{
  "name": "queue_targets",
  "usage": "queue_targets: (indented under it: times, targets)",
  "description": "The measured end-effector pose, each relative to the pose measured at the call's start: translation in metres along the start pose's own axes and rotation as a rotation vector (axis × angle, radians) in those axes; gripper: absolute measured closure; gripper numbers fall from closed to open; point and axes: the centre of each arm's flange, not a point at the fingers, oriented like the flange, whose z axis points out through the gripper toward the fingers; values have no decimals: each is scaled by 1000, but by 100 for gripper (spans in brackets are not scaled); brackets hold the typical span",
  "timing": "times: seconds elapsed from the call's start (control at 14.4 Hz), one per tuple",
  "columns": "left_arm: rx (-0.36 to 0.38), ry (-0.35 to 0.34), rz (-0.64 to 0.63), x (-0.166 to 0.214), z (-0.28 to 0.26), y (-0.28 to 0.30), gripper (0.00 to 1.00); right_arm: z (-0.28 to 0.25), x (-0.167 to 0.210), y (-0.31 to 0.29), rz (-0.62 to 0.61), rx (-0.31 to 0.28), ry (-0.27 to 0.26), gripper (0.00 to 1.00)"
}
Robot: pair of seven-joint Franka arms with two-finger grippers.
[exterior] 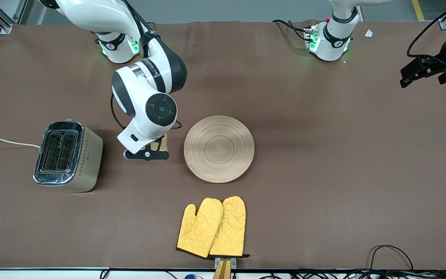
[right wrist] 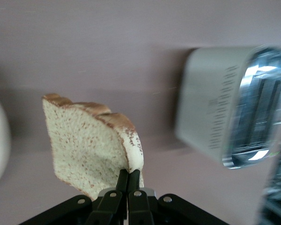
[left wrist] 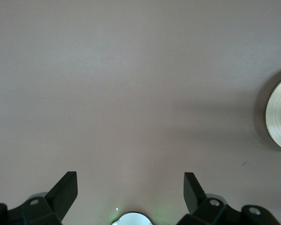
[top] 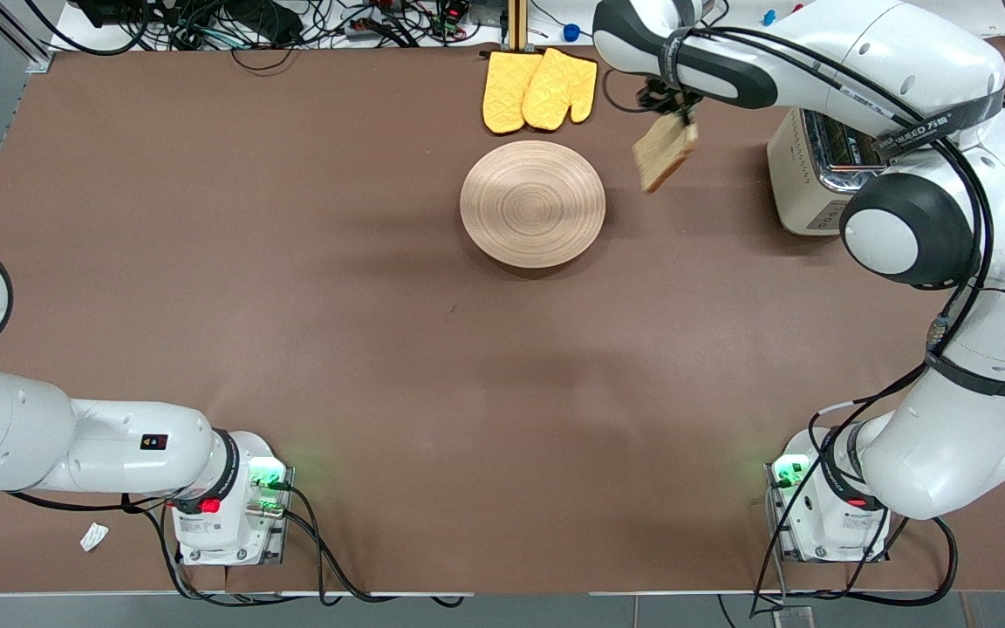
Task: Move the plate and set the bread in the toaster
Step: 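Lift the bread with the right gripper and carry it to the toaster, then lower the bread into the toaster slot with the right gripper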
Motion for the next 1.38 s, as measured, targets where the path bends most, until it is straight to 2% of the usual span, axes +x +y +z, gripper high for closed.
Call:
queue_targets:
  times: [0.14,0.28,0.35,0.48,0.97,1.18,1.38]
  targets:
    - [0,0,0,0,0,0,0,-1,0,19,-37,-185,19,97]
    - [0,0,0,0,0,0,0,-3,-1,33,-54,-327,20,97]
    - [0,0,0,0,0,0,0,-3,0,41,-62,-379,15,97]
    - [0,0,0,0,0,0,0,2,9,66,-50,-435,0,97]
    - [0,0,0,0,0,0,0,61,40,218,168,-424,-161,97]
    - [0,0,-1,0,0,0,0,75,42,240,195,-415,-190,97]
    - [0,0,-1,0,0,0,0,80,40,238,191,-392,-221,97]
